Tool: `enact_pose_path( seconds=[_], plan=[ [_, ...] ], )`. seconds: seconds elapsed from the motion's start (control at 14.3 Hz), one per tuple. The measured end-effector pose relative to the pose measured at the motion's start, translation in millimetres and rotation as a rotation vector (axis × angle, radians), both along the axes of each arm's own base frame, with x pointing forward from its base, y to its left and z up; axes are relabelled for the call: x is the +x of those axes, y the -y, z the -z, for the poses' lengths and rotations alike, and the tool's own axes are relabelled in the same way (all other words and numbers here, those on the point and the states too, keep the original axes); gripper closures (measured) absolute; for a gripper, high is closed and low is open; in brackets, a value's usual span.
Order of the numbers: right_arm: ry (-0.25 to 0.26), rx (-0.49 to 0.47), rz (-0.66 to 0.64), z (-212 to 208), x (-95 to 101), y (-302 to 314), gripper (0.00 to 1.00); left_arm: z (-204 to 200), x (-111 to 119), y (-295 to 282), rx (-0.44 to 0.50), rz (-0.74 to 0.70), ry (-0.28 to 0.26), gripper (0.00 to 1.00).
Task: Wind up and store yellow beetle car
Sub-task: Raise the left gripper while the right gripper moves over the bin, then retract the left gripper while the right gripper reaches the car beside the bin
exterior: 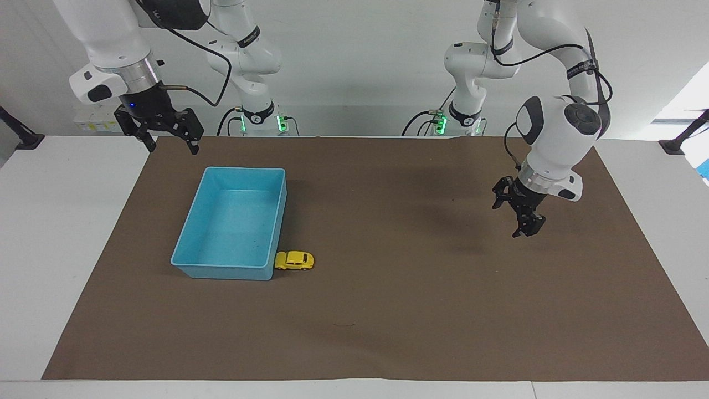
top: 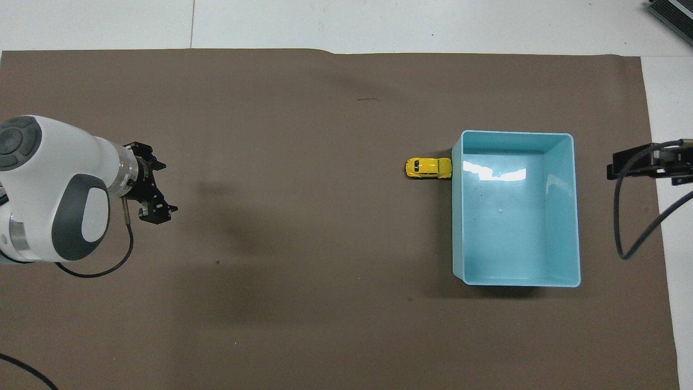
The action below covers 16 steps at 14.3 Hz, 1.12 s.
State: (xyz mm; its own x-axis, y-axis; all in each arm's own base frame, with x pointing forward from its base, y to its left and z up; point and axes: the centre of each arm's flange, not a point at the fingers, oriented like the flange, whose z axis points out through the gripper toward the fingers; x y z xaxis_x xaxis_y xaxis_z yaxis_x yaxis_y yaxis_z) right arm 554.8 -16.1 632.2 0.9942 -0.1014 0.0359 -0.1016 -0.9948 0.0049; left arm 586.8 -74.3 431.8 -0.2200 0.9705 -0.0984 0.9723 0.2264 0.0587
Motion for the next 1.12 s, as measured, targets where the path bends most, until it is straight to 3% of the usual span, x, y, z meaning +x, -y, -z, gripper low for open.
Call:
enact_pose_path(
  seconds=[0.28, 0.7, 1.12],
  plan=[
    [-0.016, 0.003, 0.037, 24, 6.7, -14, 0.00, -41, 12, -10, 0.013, 0.181, 0.054, 0.00],
    [-0.056, -0.013, 0.250, 72, 27.6, -53, 0.00, -81, 19, -13, 0.049, 0.533, 0.103, 0.00],
    [-0.056, -0.046, 0.515, 118, 47.2, -99, 0.00, -106, 23, -22, 0.096, 0.826, 0.165, 0.00]
  ],
)
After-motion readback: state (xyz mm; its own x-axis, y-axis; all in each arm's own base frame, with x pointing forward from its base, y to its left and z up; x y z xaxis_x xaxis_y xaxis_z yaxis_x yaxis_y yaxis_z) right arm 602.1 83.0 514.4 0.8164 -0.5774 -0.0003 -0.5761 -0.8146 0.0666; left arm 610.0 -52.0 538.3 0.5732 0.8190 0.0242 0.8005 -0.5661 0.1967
